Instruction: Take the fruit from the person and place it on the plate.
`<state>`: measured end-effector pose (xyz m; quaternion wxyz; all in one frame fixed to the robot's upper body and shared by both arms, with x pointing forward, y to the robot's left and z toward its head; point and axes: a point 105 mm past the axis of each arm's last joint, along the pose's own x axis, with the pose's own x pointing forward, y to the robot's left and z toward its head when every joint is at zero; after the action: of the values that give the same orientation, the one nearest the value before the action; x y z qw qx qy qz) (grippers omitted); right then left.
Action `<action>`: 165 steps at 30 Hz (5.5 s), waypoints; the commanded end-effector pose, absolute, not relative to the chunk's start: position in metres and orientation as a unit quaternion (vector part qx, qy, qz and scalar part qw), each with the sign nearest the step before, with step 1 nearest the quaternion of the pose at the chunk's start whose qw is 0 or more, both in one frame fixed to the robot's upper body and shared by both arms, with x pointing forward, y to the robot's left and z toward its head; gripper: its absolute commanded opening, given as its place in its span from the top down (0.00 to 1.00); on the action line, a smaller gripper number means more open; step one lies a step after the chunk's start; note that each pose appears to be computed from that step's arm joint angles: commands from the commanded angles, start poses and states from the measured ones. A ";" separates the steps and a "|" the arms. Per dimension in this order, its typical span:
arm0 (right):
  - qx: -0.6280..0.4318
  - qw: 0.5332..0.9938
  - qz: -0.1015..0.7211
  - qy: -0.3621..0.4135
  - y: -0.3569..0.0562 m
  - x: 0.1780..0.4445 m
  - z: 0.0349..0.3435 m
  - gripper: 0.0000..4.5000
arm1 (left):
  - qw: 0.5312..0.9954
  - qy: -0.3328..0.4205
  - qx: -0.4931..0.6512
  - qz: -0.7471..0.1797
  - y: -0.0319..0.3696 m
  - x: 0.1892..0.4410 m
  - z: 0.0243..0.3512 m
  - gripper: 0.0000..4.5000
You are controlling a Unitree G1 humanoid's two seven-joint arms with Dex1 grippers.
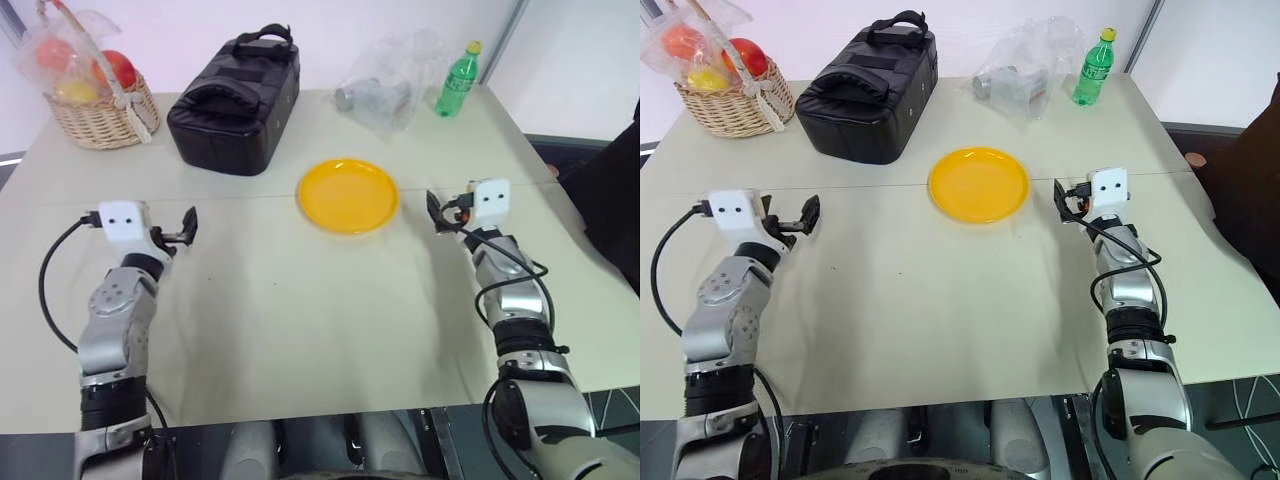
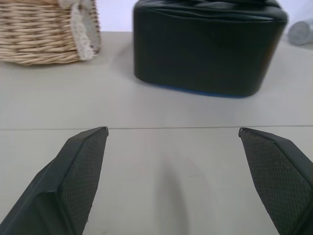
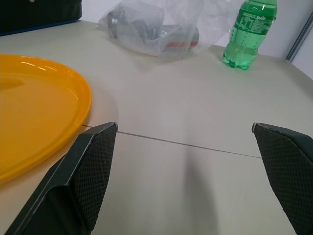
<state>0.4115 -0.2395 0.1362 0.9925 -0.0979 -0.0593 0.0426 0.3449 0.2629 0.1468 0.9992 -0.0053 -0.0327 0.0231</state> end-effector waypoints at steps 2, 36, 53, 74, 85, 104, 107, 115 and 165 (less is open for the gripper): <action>-0.097 0.991 0.036 -0.083 -0.243 0.410 0.150 0.00 | 0.997 -0.077 -0.015 0.010 0.259 0.342 0.168 0.00; -0.090 0.992 0.047 -0.080 -0.234 0.411 0.145 0.00 | 0.998 -0.068 -0.006 -0.008 0.248 0.341 0.163 0.00; -0.090 0.992 0.049 -0.077 -0.233 0.412 0.143 0.00 | 0.998 -0.067 -0.002 -0.011 0.246 0.342 0.163 0.00; -0.039 0.958 0.275 -0.068 -0.214 0.367 0.186 0.00 | 0.998 -0.061 0.008 -0.021 0.248 0.341 0.163 0.00; -0.029 0.926 0.374 -0.026 -0.186 0.340 0.208 0.00 | 0.963 -0.082 0.023 -0.257 0.194 0.344 0.213 0.00; -0.018 0.926 0.375 -0.029 -0.164 0.336 0.194 0.00 | 0.894 -0.091 0.019 -0.438 0.123 0.383 0.249 0.00; -0.018 0.928 0.371 -0.029 -0.164 0.335 0.193 0.00 | 0.891 -0.089 0.021 -0.445 0.117 0.389 0.246 0.00; -0.017 0.933 0.358 -0.031 -0.165 0.333 0.190 0.00 | 0.881 -0.087 0.029 -0.464 0.104 0.398 0.241 0.00; -0.028 0.948 0.313 -0.048 -0.158 0.347 0.183 0.00 | 0.904 -0.146 0.001 -0.402 0.069 0.445 0.266 0.01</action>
<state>0.3418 -0.1527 0.1703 0.9433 -0.0142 -0.0187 0.3311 0.4476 0.0528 0.2427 0.9026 0.0131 -0.1024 -0.4179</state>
